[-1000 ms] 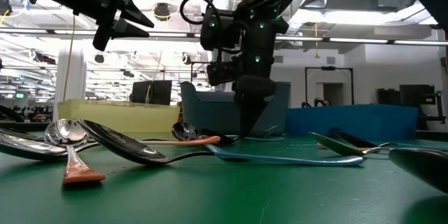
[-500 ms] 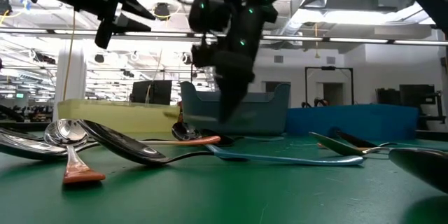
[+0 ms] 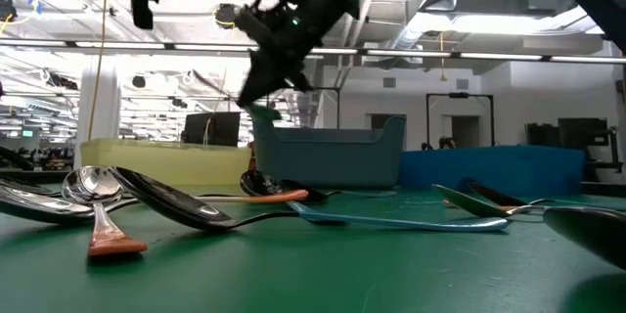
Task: Sort silverware by color (type)
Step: Put the orange spoon into the yellow bin
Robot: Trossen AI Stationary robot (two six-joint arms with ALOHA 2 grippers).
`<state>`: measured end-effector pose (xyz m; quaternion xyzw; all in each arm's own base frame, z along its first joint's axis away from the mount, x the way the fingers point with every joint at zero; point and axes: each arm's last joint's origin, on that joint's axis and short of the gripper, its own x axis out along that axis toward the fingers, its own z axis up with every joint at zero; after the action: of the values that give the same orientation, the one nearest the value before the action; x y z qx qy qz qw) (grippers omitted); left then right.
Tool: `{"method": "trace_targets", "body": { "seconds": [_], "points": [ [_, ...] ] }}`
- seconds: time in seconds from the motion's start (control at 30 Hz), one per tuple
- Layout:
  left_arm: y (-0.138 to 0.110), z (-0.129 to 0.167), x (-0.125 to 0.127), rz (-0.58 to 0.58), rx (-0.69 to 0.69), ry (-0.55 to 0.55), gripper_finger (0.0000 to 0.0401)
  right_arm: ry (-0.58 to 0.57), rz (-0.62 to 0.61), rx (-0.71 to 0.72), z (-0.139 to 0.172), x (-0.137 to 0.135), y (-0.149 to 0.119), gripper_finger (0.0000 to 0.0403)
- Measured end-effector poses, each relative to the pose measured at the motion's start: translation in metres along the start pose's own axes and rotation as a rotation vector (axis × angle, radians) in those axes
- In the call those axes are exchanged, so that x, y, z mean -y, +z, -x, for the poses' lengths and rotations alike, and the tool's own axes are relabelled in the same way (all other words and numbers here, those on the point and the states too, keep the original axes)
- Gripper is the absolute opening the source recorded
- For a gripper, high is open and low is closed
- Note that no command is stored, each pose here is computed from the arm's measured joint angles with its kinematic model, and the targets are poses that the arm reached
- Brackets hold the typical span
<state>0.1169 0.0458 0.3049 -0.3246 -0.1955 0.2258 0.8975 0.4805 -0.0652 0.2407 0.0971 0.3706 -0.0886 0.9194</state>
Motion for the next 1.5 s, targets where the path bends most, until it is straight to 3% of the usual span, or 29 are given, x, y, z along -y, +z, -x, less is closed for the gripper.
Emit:
{"method": "trace_targets", "body": {
  "seconds": [0.27, 0.7, 0.8, 0.97, 1.1, 1.3, 1.5],
  "points": [
    [0.013, 0.013, 0.005, 0.028, 0.107, -0.024, 0.0121, 0.004, -0.029, 0.297, 0.006, 0.014, 0.033, 0.0001],
    [0.014, 0.015, 0.005, 0.031, 0.115, -0.031, 0.0121, -0.095, -0.054, 0.552, 0.018, 0.056, 0.058, 0.0001],
    [0.015, 0.015, 0.005, 0.035, 0.132, -0.021, 0.0121, -0.114, -0.069, 0.654, 0.009, 0.066, 0.062, 0.0001],
    [0.016, 0.015, 0.005, 0.037, 0.139, -0.021, 0.0121, -0.124, -0.118, 0.681, -0.018, 0.082, 0.057, 0.0001],
    [0.016, 0.015, 0.005, 0.038, 0.139, -0.02, 0.0121, -0.087, -0.08, 0.67, -0.037, 0.082, 0.065, 0.0001],
    [0.015, 0.015, 0.005, 0.038, 0.138, -0.02, 0.0121, -0.073, 0.007, 0.547, -0.068, 0.074, 0.076, 0.0001],
    [0.015, 0.015, 0.005, 0.035, 0.137, -0.019, 0.0121, -0.063, 0.012, 0.474, -0.086, 0.069, 0.06, 0.0001]
  ]
}}
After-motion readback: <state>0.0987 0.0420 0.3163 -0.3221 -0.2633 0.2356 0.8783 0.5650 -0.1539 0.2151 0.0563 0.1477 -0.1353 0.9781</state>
